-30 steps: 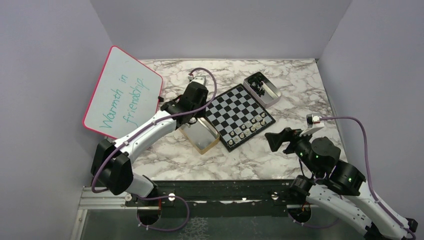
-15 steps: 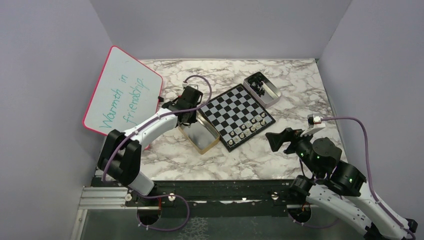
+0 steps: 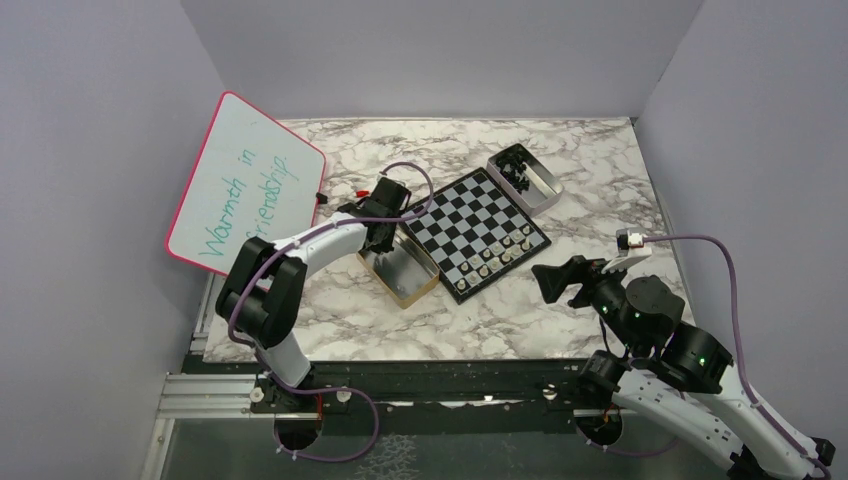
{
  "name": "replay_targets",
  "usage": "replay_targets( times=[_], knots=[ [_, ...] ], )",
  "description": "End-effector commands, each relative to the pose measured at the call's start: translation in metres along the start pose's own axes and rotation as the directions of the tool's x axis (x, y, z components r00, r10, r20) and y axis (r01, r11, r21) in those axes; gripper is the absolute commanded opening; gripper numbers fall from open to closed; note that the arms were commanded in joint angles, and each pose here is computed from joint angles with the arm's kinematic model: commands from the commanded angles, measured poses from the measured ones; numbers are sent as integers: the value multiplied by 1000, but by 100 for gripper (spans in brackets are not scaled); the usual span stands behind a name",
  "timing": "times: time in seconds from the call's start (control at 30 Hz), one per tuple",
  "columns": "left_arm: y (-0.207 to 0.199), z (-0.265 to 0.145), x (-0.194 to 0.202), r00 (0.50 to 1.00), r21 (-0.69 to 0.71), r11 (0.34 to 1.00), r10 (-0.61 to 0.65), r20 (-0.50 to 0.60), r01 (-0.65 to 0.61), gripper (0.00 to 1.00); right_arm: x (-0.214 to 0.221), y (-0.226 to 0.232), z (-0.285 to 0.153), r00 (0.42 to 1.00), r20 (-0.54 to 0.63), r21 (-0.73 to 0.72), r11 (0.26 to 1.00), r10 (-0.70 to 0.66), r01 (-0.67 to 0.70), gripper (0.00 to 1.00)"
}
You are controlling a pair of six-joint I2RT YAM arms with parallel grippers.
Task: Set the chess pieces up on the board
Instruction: Pick up the chess piece from the storage box.
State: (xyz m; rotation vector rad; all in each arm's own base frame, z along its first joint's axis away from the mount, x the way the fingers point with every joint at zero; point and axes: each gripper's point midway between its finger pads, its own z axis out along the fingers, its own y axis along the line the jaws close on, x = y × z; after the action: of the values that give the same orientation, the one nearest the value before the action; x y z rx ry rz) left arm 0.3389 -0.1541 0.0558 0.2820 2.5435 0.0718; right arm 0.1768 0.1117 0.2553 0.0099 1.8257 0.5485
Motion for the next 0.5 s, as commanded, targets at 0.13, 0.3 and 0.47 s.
replay_targets(
  times=[0.13,0.3,0.47],
  knots=[
    [-4,11,-6,999,30,998,47,6,-47,22,-8,-4,-3,999,45,11,1000,15,-15,99],
    [-5,15,-4,998,33,998,57,-7,-57,21,-9,-4,-4,999,50,10,1000,17,-17,99],
    [-8,18,-2,997,50,996,77,-14,-76,20,-11,-4,-4,998,53,9,1000,15,-15,99]
  ],
)
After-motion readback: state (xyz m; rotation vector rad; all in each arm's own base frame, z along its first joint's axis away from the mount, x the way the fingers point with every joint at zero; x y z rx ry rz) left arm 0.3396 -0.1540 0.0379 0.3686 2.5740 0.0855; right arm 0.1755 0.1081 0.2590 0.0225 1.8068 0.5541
